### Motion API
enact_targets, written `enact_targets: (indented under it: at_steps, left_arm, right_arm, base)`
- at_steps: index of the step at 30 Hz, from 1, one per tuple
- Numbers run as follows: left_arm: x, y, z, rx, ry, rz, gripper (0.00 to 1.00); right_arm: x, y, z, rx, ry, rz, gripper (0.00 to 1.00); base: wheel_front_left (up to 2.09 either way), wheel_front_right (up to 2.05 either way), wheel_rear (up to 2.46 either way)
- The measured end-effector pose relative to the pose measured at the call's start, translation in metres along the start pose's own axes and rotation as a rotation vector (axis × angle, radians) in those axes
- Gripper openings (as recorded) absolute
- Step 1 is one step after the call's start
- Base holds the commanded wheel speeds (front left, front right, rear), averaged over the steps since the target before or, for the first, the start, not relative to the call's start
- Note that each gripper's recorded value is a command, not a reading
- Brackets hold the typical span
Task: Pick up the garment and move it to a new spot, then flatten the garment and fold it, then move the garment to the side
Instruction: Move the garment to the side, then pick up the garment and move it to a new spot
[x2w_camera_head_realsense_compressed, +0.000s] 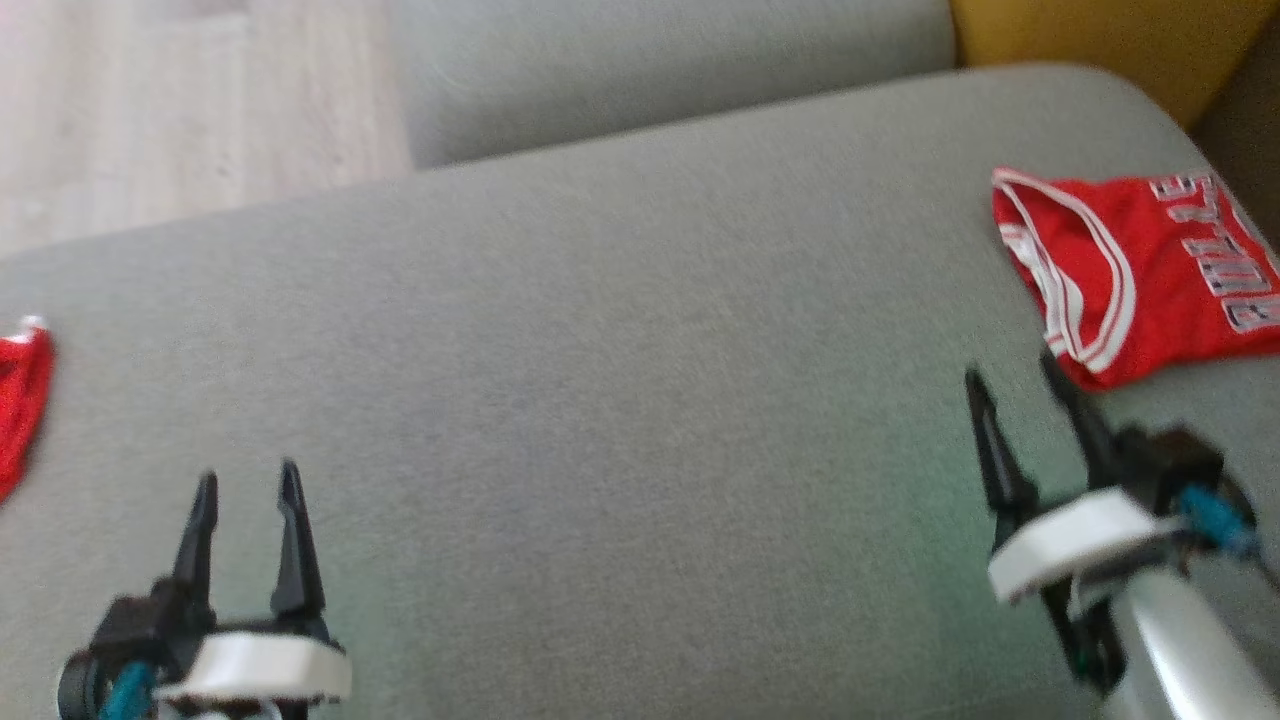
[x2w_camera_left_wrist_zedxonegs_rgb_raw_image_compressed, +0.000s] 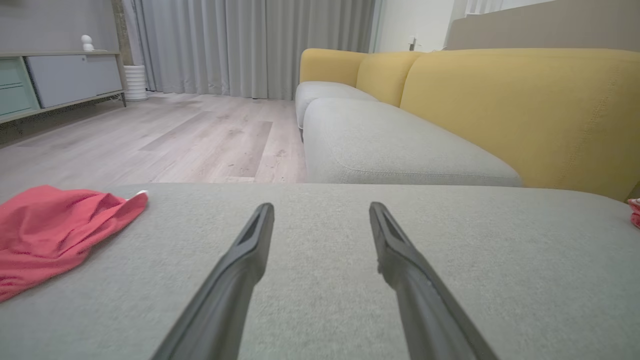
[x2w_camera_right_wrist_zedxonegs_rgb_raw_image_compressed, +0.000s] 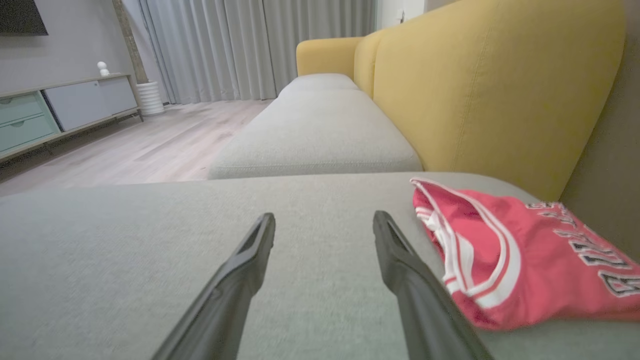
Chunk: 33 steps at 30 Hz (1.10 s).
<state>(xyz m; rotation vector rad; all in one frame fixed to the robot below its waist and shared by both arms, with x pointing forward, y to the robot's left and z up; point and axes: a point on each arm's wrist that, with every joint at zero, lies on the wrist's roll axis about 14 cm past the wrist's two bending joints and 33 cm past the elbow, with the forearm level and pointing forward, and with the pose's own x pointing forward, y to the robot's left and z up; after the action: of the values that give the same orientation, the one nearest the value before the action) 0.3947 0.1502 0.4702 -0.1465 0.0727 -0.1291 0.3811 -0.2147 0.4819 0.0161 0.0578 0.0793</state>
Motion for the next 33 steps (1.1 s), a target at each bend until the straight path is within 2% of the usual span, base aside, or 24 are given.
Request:
enact_targets:
  at_steps: [3, 7, 11, 20, 25, 33]
  left_arm:
    - [-0.020, 0.011, 0.000, 0.013, -0.003, 0.036, 1.00]
    - [-0.033, 0.018, 0.003, 0.024, -0.015, 0.064, 1.00]
    - [-0.036, 0.020, 0.000, 0.022, -0.006, 0.069, 1.00]
    - [-0.040, 0.027, -0.002, 0.023, -0.002, 0.076, 1.00]
    - [-0.051, 0.043, 0.004, 0.021, -0.025, 0.135, 1.00]
    - [-0.081, 0.082, 0.019, 0.031, -0.062, 0.266, 1.00]
  right_arm:
    - [-0.016, 0.017, -0.009, 0.023, 0.028, 0.019, 1.00]
    - [-0.018, 0.029, 0.003, 0.024, 0.008, 0.034, 1.00]
    - [-0.016, 0.031, 0.014, 0.005, -0.011, 0.037, 1.00]
    - [-0.011, 0.043, 0.012, 0.016, 0.015, 0.060, 1.00]
    - [-0.006, 0.064, 0.000, 0.021, 0.053, 0.120, 1.00]
    - [0.018, 0.121, -0.002, 0.020, 0.065, 0.282, 1.00]
  base:
    - [0.00, 0.00, 0.00]
    - [0.00, 0.00, 0.00]
    - [0.00, 0.00, 0.00]
    - [0.00, 0.00, 0.00]
    - [0.00, 0.00, 0.00]
    - [0.00, 0.00, 0.00]
